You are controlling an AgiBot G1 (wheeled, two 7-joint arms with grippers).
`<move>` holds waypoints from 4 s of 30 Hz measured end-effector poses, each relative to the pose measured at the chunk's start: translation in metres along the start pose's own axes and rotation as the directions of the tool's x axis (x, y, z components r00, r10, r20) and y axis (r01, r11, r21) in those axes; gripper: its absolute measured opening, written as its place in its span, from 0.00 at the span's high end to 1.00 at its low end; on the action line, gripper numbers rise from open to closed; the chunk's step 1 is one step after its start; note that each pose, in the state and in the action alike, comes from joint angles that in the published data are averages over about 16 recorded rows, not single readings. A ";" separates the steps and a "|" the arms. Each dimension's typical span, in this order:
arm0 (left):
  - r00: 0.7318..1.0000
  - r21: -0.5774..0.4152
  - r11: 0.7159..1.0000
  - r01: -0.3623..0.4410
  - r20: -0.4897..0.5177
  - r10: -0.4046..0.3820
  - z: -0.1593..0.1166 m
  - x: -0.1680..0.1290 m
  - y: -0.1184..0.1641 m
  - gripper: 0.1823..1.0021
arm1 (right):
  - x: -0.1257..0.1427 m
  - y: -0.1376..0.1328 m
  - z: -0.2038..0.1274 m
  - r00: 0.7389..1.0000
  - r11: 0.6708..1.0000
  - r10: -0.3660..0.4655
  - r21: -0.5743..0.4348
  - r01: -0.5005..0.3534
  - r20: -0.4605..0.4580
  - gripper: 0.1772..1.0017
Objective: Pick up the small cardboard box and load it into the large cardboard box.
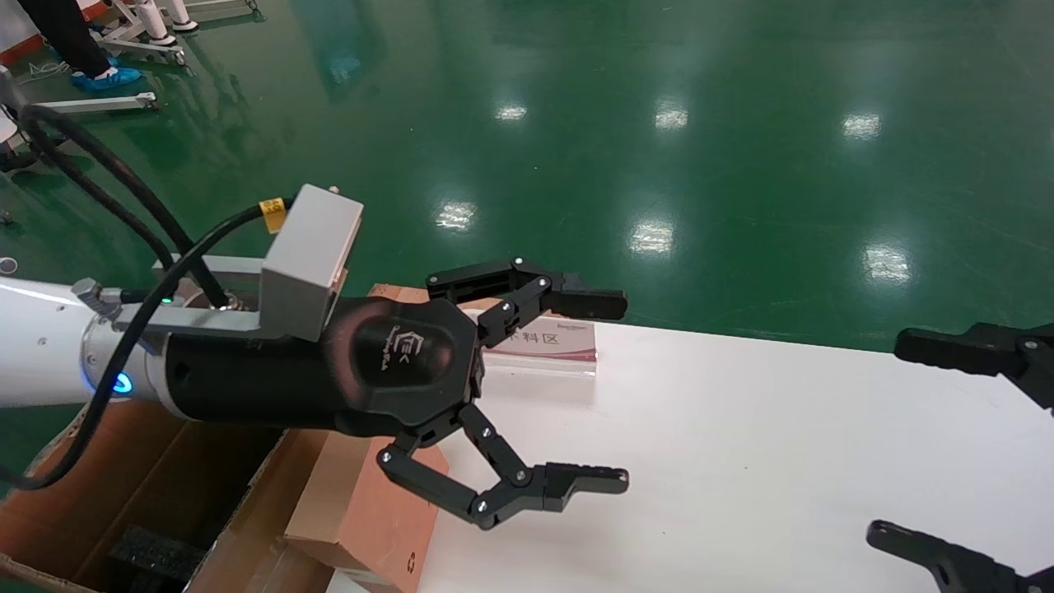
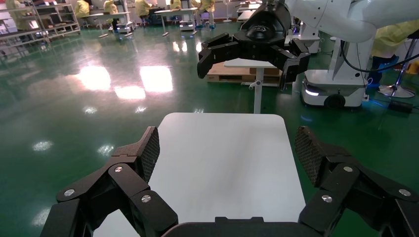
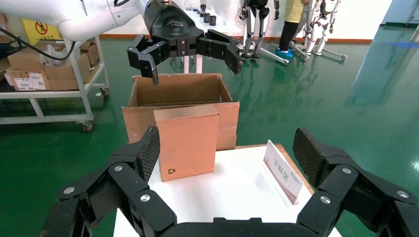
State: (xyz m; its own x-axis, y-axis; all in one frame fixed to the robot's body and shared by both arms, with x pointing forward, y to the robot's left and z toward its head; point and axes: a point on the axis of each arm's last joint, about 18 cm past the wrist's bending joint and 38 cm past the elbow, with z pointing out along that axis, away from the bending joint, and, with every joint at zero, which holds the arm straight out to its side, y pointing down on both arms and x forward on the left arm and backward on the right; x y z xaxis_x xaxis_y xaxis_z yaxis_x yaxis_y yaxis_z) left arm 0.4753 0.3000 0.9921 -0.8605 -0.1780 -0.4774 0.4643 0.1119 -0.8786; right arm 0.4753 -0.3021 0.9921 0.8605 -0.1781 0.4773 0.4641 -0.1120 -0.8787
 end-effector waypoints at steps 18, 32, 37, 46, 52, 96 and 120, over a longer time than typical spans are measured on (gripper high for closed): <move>0.999 -0.079 0.996 0.030 0.030 -0.028 0.000 -0.006 0.008 0.00 | 0.000 0.000 0.000 1.000 1.000 0.000 0.000 0.000 0.000 0.00; 0.979 -0.507 0.846 0.164 0.189 -0.076 -0.002 -0.044 0.036 0.00 | 0.000 0.000 0.000 1.000 1.000 0.000 0.000 0.000 0.000 0.00; 0.957 -0.647 0.722 0.246 0.282 -0.073 -0.004 -0.064 0.040 0.00 | 0.000 0.000 0.000 1.000 1.000 0.000 0.000 0.000 0.000 0.00; 0.885 -0.740 0.537 0.406 0.465 -0.029 -0.008 -0.092 0.030 0.00 | 0.000 0.000 0.000 1.000 1.000 0.000 0.000 0.000 0.000 0.00; 0.840 -0.731 0.481 0.484 0.542 -0.021 -0.010 -0.098 0.020 0.00 | 0.000 0.000 0.000 1.000 1.000 0.000 0.000 0.000 0.000 0.00; 0.639 -0.633 0.106 0.767 0.768 -0.039 -0.035 -0.069 0.009 0.00 | 0.000 0.000 0.000 1.000 1.000 0.000 0.000 0.000 0.000 0.00; 0.617 -0.609 0.095 0.787 0.781 -0.100 -0.028 -0.062 0.011 0.00 | 0.000 0.000 0.000 1.000 1.000 0.000 0.000 0.000 0.000 0.00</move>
State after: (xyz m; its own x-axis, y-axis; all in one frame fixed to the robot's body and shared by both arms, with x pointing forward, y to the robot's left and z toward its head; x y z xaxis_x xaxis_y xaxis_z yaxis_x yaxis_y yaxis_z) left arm 0.5275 0.3395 1.0124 -0.4131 -0.8843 -0.2175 -0.7610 0.4664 -0.4509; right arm 0.4755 -0.3022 0.9921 0.8605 -0.1782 0.4772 0.4641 -0.1118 -0.8787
